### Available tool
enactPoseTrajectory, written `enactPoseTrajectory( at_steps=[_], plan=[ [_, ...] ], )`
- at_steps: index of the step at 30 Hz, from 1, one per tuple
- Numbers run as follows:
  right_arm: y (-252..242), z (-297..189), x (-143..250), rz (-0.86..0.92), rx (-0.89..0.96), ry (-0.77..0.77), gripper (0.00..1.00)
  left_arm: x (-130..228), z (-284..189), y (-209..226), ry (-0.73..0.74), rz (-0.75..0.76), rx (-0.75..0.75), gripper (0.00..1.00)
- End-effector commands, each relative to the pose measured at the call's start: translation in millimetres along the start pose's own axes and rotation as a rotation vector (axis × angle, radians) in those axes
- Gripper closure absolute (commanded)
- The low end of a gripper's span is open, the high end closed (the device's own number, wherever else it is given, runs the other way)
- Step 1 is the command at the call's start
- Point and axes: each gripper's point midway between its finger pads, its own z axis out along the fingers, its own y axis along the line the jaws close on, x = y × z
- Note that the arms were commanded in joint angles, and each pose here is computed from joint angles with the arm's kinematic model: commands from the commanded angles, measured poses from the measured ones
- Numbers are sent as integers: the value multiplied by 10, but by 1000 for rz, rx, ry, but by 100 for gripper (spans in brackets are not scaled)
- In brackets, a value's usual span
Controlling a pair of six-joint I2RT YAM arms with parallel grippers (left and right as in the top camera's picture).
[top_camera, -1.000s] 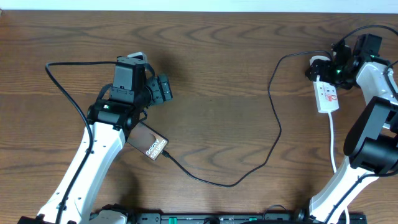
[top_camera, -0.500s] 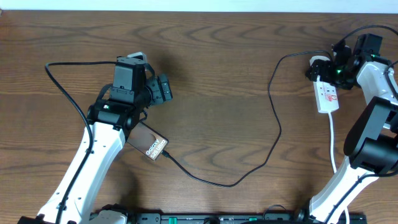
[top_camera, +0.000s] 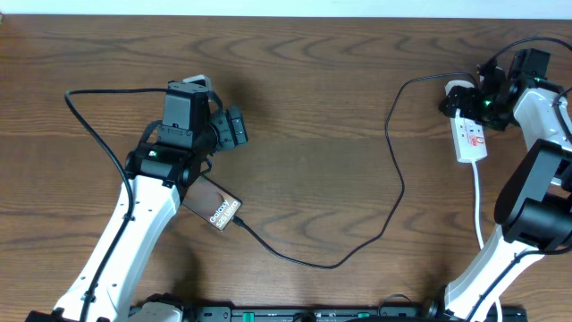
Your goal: Plug charger to phone and switch on socket
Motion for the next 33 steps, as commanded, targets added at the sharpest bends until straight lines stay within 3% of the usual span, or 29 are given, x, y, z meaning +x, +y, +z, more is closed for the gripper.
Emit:
enactPoseTrajectory(
  at_steps=[1, 33],
  plan=[
    [244, 100, 58, 6, -88, 28, 2, -72, -23, -26, -17, -7, -3, 8],
    [613, 214, 185, 12, -180, 66, 6, -48, -23, -14, -8, -7, -8, 8]
  ],
)
